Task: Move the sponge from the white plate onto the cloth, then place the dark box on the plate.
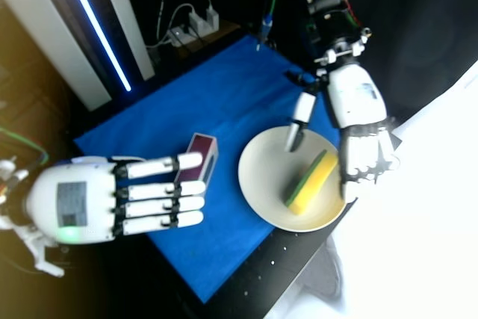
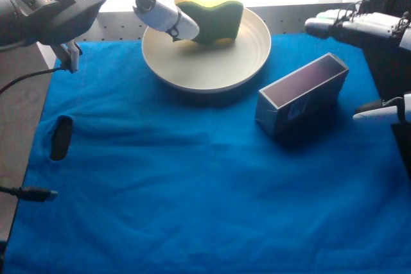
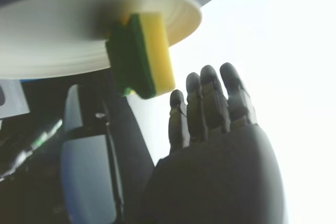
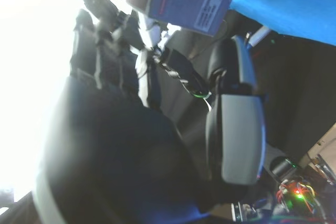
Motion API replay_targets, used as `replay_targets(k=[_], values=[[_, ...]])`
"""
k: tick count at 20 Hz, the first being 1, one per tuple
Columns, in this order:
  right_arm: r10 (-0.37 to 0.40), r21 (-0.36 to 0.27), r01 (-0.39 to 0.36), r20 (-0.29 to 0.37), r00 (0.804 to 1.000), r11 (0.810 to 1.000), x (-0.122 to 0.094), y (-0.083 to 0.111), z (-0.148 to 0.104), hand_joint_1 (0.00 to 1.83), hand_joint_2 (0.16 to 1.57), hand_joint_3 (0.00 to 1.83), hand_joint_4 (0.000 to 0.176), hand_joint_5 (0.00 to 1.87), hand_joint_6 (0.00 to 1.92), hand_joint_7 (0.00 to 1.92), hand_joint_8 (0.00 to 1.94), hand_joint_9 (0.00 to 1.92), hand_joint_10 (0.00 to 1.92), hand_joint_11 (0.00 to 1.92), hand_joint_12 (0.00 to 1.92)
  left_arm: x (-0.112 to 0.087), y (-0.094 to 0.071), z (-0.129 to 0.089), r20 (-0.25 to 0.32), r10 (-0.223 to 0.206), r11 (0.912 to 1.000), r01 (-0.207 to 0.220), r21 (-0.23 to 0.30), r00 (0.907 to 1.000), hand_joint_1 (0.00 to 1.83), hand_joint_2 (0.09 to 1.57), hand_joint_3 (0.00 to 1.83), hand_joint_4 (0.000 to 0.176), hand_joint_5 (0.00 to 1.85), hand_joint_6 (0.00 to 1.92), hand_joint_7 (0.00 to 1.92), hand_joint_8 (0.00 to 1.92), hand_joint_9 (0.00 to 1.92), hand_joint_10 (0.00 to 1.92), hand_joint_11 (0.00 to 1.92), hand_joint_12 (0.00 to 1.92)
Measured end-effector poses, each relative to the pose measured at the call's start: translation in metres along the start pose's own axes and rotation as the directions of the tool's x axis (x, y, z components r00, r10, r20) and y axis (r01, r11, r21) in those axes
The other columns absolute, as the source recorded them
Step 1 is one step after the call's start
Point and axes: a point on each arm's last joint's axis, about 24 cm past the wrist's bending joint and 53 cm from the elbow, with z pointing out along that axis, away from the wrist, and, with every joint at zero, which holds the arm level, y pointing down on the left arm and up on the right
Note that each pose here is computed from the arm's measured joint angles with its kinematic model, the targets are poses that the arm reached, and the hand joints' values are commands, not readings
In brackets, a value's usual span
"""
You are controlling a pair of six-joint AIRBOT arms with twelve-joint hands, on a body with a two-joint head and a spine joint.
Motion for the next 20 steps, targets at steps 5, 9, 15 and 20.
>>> replay_targets(k=[5,9,15,20], values=[[-0.004,-0.001,0.004,-0.008,1.000,1.000,0.002,0.000,0.000,0.98,1.02,0.00,0.176,0.00,0.00,0.00,0.00,0.00,0.00,0.00,0.00,0.014,-0.013,0.011,-0.016,-0.002,0.9999,0.002,0.012,0.9999,0.91,1.01,0.00,0.035,0.42,0.00,0.57,0.00,0.60,0.01,0.13,0.88],[0.001,-0.003,-0.001,-0.010,1.000,1.000,0.005,-0.001,0.002,0.98,1.02,0.00,0.176,0.00,0.00,0.00,0.00,0.00,0.00,0.00,0.00,0.011,-0.021,0.015,-0.009,-0.006,0.9997,0.006,0.023,0.9999,0.91,1.01,0.00,0.035,0.42,0.00,0.57,0.00,0.60,0.00,0.13,0.87],[0.003,-0.002,-0.003,-0.011,1.000,1.000,0.006,-0.002,0.003,1.01,1.03,0.00,0.176,0.00,0.00,0.00,0.00,0.00,0.00,0.00,0.00,-0.001,-0.016,0.008,0.004,-0.003,0.9998,0.003,0.021,1.0000,0.98,1.09,0.00,0.000,0.68,0.00,0.87,0.01,0.84,0.02,0.32,0.79],[0.012,-0.005,-0.012,-0.014,1.000,1.000,0.009,0.000,0.004,1.04,1.08,0.01,0.165,0.05,0.01,0.01,0.00,0.00,0.00,0.00,0.00,-0.001,-0.025,0.005,0.007,-0.014,0.9986,0.013,0.051,0.9999,1.28,1.09,0.00,0.000,1.30,0.06,0.97,1.24,0.88,1.34,0.68,1.70]])
